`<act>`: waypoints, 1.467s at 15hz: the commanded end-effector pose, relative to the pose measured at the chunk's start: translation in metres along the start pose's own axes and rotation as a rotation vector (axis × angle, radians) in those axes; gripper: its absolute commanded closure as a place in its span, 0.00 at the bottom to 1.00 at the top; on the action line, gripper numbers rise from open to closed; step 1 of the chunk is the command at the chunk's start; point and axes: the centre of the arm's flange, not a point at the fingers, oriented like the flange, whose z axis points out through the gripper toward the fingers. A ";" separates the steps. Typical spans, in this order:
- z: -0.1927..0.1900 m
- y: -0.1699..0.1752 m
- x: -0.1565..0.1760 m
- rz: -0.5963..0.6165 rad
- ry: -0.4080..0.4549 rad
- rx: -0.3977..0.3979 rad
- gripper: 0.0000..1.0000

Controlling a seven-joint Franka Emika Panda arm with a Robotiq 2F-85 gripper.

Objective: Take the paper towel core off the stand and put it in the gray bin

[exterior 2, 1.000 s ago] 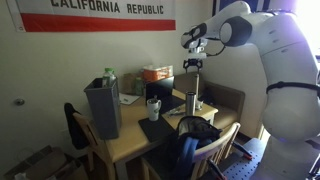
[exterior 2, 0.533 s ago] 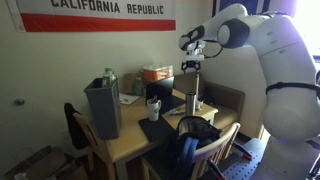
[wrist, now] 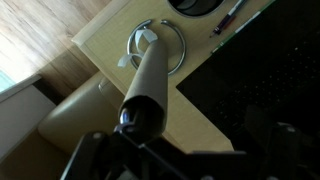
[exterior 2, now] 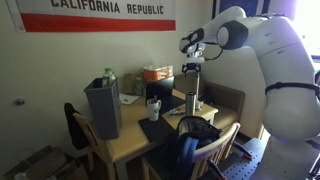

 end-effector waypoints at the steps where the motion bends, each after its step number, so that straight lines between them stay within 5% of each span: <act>1: 0.006 0.006 -0.007 0.001 0.003 0.002 0.00; 12: 0.021 0.008 -0.018 -0.009 -0.020 -0.004 0.00; 13: 0.020 0.007 -0.017 -0.007 -0.017 -0.003 0.05; 14: 0.019 0.007 -0.016 -0.008 -0.017 -0.001 0.26; 16: 0.017 0.005 -0.015 -0.007 -0.011 0.000 0.30; 22: 0.013 0.006 -0.014 -0.006 0.002 0.003 0.77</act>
